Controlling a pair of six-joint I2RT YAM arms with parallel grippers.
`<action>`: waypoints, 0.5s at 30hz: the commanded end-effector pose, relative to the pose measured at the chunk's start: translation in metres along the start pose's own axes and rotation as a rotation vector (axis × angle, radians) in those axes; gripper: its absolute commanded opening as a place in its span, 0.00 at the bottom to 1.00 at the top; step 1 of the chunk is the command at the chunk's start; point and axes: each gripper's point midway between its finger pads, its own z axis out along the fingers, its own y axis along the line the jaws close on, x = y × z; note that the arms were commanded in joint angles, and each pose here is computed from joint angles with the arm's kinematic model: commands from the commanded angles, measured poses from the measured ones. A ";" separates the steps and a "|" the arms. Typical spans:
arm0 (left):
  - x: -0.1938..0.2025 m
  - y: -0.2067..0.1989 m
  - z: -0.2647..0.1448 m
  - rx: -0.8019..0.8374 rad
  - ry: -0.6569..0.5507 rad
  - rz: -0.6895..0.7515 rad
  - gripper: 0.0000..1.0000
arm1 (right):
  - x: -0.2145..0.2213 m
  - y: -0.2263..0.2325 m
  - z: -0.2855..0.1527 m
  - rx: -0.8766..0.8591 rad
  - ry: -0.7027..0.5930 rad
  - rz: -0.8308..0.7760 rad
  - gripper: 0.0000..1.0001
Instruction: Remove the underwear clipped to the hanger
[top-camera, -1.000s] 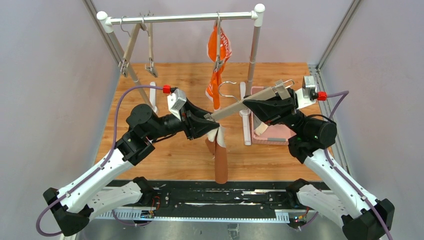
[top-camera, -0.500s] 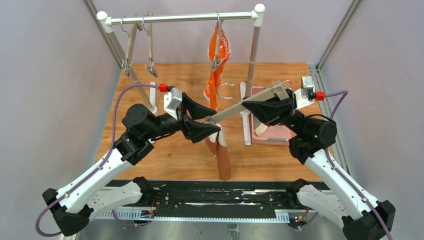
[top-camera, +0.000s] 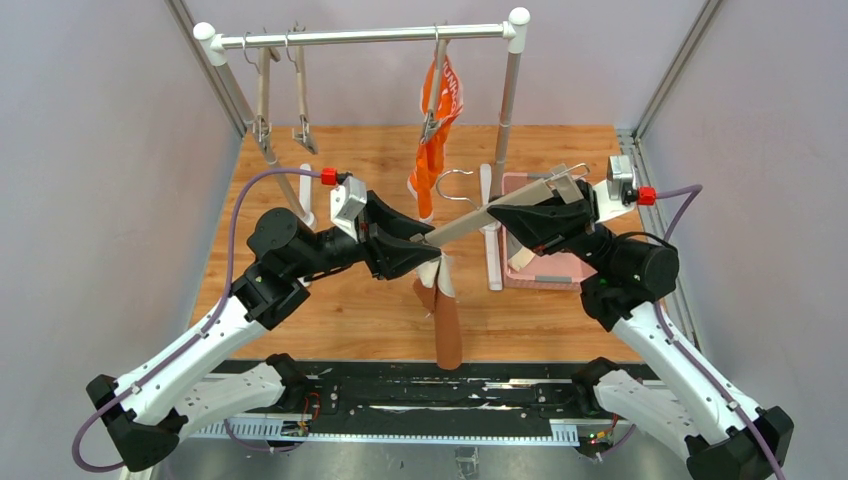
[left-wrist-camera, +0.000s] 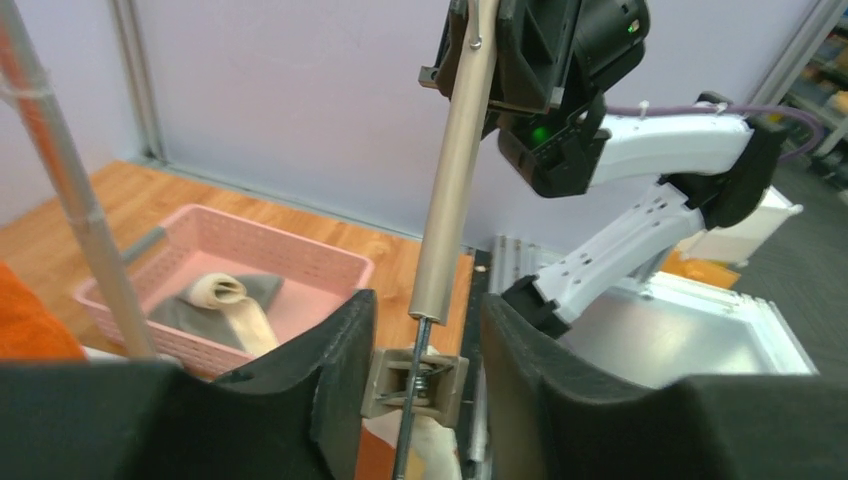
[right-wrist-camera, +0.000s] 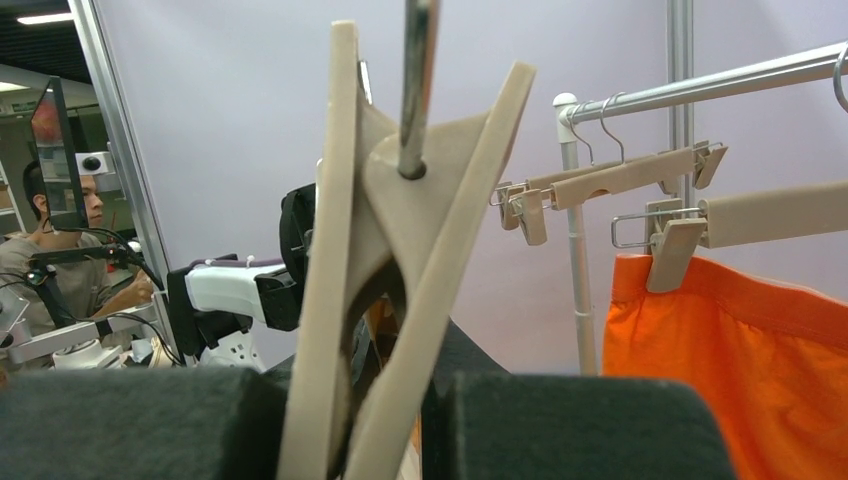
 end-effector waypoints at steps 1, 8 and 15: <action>-0.005 -0.002 0.003 0.013 -0.020 0.026 0.35 | -0.019 0.017 0.004 -0.050 -0.044 -0.052 0.00; -0.005 -0.009 0.005 0.060 -0.007 0.029 0.00 | -0.017 0.015 0.004 -0.044 -0.041 -0.048 0.01; -0.020 -0.018 0.003 0.089 -0.030 0.051 0.42 | -0.015 0.015 0.004 -0.045 -0.031 -0.046 0.01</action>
